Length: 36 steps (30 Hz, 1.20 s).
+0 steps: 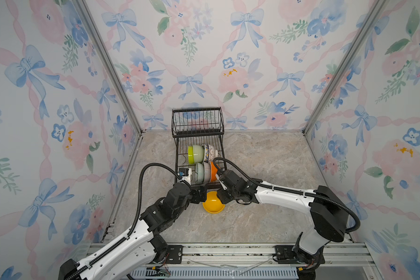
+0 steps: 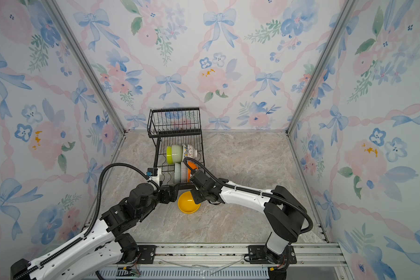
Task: Load bowls into a dish rack
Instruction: Place the bowl at the center of the table, then pick up the bowl from the center of the table.
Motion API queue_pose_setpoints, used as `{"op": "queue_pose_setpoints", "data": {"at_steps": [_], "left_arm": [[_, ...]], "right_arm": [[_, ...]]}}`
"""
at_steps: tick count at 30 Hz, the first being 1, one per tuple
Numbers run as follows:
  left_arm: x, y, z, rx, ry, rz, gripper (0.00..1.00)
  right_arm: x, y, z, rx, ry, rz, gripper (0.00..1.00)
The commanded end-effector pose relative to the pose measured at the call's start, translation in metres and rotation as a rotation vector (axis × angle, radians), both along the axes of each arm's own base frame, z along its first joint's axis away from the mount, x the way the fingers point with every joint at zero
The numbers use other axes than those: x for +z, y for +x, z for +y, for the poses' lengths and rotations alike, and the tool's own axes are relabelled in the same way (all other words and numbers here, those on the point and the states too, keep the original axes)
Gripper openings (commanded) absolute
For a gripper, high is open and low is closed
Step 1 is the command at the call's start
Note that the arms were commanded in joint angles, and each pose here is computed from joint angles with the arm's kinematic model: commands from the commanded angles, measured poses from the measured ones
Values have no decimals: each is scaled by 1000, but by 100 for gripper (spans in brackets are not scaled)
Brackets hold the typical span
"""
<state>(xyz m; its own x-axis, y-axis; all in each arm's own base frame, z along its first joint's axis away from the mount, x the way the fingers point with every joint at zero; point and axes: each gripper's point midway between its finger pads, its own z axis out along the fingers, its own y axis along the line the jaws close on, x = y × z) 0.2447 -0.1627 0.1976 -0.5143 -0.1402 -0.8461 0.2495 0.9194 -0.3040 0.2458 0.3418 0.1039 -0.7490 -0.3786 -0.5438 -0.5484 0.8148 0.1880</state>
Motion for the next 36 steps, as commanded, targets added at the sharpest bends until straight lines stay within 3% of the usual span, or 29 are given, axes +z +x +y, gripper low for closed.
{"op": "queue_pose_setpoints", "data": {"at_steps": [1,8,15,28,36], "left_arm": [[8,2,-5,-28,5,-3,98],[3,4,-21,-81,29,31,97],[-5,0,-44,-149,79,54,96],[-47,-13,-90,-287,199,164,93],[-74,-22,-121,-371,257,225,86]], "right_arm": [[40,-1,5,15,68,-54,60],[73,-4,-13,7,119,-127,80],[70,-14,-43,-12,134,-133,99],[52,-49,-89,-21,235,-145,96],[32,-60,-98,-59,287,-97,96]]}}
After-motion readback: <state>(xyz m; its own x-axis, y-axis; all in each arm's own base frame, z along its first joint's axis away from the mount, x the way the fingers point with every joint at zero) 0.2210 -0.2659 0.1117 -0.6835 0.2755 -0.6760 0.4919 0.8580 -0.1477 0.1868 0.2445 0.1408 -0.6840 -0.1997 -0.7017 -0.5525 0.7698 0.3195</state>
